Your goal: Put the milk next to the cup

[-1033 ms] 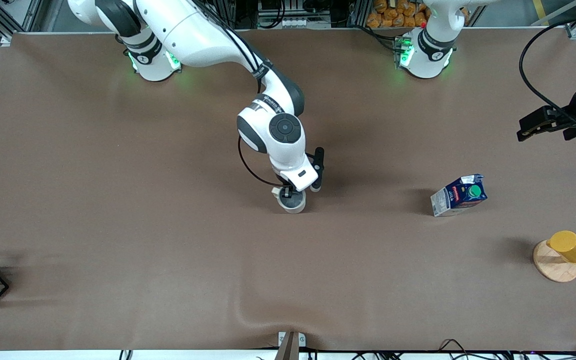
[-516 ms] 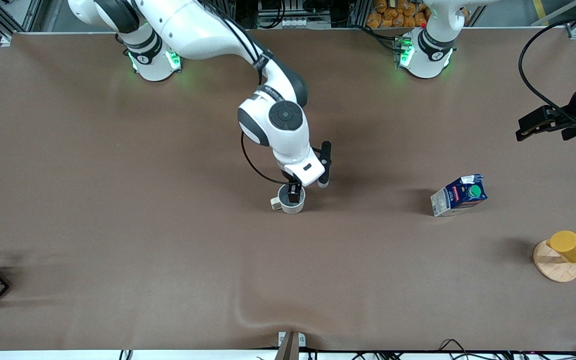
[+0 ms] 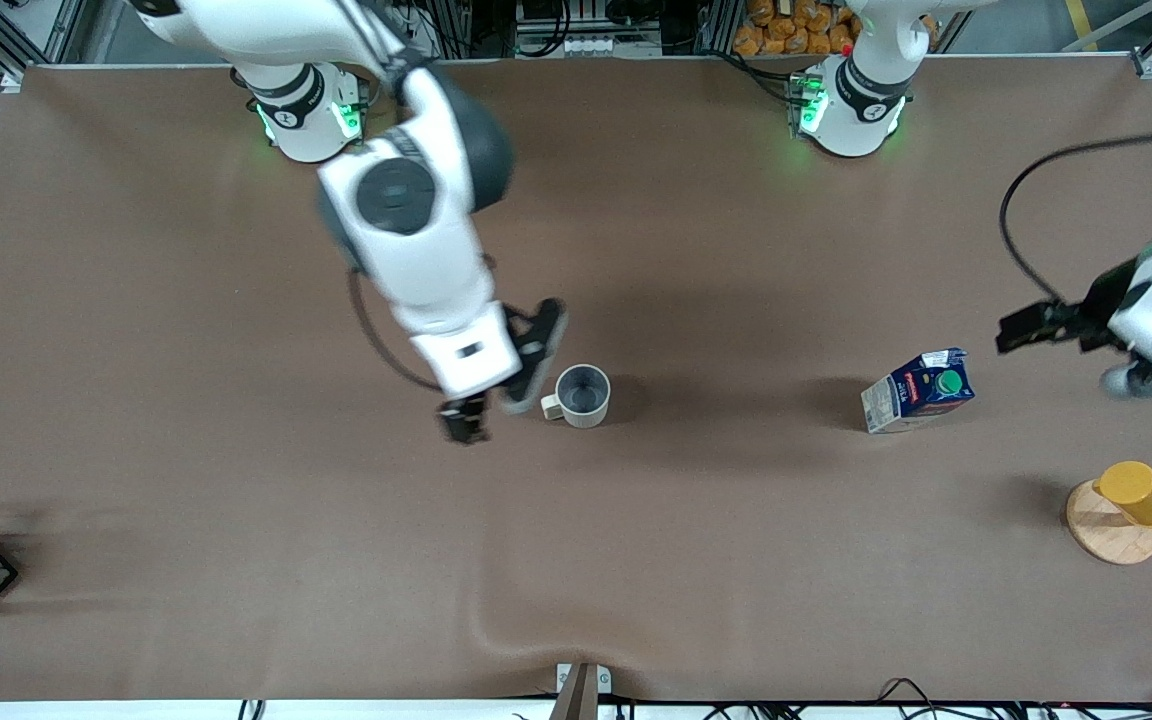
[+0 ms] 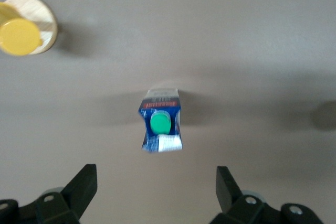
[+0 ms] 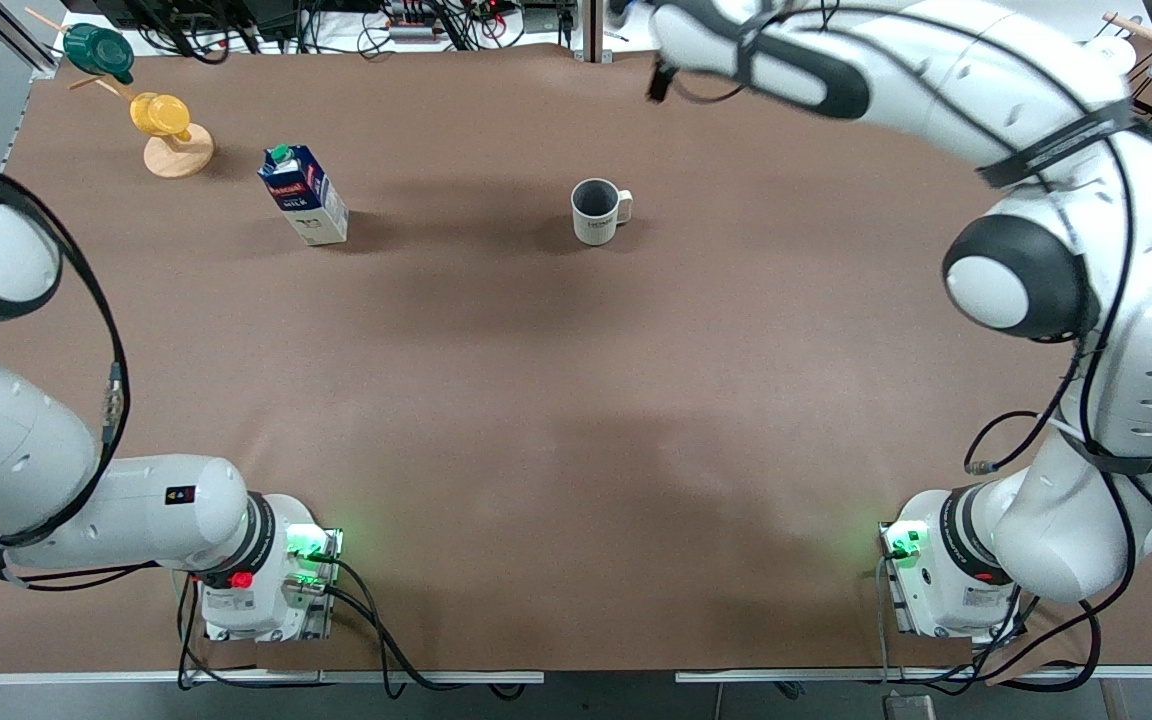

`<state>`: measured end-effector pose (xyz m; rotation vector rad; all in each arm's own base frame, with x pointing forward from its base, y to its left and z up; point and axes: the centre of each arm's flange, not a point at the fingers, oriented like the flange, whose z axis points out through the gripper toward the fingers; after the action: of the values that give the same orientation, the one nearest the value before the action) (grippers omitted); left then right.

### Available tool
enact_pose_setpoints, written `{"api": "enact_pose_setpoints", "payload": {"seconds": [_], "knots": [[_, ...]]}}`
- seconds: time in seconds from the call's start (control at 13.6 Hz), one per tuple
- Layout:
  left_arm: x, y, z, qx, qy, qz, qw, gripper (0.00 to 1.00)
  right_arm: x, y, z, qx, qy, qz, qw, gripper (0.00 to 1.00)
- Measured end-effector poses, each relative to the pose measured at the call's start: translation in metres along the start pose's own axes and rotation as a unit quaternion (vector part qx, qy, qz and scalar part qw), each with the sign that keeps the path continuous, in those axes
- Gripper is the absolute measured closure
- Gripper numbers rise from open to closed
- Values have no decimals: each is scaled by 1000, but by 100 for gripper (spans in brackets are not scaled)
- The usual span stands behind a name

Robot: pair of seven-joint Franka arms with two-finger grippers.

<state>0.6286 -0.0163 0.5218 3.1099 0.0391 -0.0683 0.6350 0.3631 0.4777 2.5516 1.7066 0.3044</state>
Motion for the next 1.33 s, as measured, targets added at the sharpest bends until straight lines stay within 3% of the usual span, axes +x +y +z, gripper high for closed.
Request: {"api": "enact_pose_setpoints", "payload": {"seconds": [0.3, 0.52, 0.96, 1.18, 1.33], "knots": [[17, -1, 66, -3, 13, -1, 1000, 0, -117, 93, -40, 20, -50, 100, 994, 0], [12, -2, 103, -3, 13, -2, 1000, 0, -200, 126, -80, 45, -88, 179, 979, 0], [-6, -3, 151, -1, -9, -2, 1000, 0, -294, 106, -172, 51, -118, 342, 931, 0], [-13, -6, 160, 4, -20, -1, 1000, 0, -326, 86, -191, 56, -136, 410, 900, 0], [-17, -7, 166, 10, -26, 0, 1000, 0, -343, 88, -195, 59, -133, 450, 881, 0]]}}
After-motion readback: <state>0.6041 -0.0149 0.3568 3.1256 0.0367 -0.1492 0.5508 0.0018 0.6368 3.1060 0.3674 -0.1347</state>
